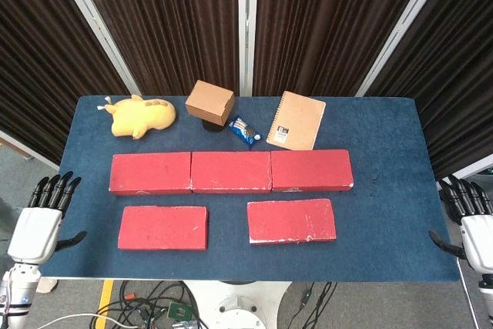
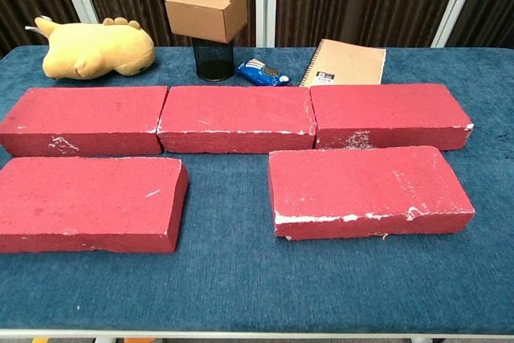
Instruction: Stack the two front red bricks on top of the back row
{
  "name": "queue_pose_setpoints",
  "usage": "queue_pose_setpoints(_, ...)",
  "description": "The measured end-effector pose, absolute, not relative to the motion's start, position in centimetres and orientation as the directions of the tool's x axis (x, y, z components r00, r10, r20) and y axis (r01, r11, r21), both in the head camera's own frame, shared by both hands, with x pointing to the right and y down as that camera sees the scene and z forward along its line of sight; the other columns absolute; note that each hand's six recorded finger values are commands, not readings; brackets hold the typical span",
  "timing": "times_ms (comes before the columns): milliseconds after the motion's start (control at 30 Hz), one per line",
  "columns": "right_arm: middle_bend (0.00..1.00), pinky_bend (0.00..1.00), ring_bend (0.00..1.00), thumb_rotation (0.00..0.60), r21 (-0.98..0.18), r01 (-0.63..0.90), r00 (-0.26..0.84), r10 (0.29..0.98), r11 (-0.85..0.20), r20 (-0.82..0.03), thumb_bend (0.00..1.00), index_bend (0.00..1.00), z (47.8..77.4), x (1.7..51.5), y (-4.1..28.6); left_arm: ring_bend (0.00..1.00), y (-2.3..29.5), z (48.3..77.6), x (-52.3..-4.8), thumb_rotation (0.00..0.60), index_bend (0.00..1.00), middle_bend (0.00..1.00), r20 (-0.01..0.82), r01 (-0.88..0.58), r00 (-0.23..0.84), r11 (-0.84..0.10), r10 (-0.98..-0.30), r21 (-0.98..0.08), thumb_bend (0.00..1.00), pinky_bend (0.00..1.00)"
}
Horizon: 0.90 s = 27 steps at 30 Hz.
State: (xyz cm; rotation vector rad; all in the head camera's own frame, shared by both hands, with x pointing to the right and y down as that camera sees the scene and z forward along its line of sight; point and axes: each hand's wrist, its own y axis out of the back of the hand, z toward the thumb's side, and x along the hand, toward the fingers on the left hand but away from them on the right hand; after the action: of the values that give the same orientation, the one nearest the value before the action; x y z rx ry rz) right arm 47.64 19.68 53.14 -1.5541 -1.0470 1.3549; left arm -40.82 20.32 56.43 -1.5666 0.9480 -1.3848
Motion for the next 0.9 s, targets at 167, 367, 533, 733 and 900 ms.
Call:
queue_pose_setpoints(167, 0.0, 0.0, 0.0, 0.6, -0.939, 0.08, 0.087, 0.94, -0.336, -0.329, 0.11, 0.0, 53.3, 47.5, 19.7, 0.0, 20.4, 56.4, -40.6, 0.6, 0.01, 0.0, 0.38, -0.015, 0.117, -0.384, -0.918, -0.923, 0.0, 0.0)
queue_pose_setpoints(367, 0.0, 0.0, 0.0, 0.6, -0.939, 0.083, 0.081, 0.942, -0.333, -0.327, 0.11, 0.0, 53.2, 47.7, 19.6, 0.0, 21.1, 57.0, -39.9, 0.6, 0.01, 0.0, 0.426, -0.048, 0.141, -0.436, -0.894, -0.899, 0.0, 0.0)
queue_pose_setpoints(533, 0.0, 0.0, 0.0, 0.6, -0.938, 0.089, 0.077, 0.941, -0.334, -0.328, 0.11, 0.0, 53.1, 47.7, 19.6, 0.0, 21.8, 57.8, -39.0, 0.6, 0.01, 0.0, 0.466, -0.073, 0.165, -0.482, -0.869, -0.873, 0.0, 0.0)
queue_pose_setpoints(733, 0.0, 0.0, 0.0, 0.6, -0.94, 0.097, 0.08, 0.944, -0.326, -0.319, 0.11, 0.0, 52.7, 47.5, 19.5, 0.0, 22.8, 59.2, -37.7, 0.6, 0.0, 0.0, 0.524, -0.084, 0.188, -0.546, -0.83, -0.834, 0.0, 0.0)
queue_pose_setpoints(900, 0.0, 0.0, 0.0, 0.6, -0.944, 0.084, 0.074, 0.946, -0.32, -0.315, 0.11, 0.0, 52.4, 48.0, 19.6, 0.0, 24.0, 61.1, -36.5, 0.6, 0.0, 0.0, 0.594, -0.1, 0.187, -0.617, -0.782, -0.781, 0.0, 0.0)
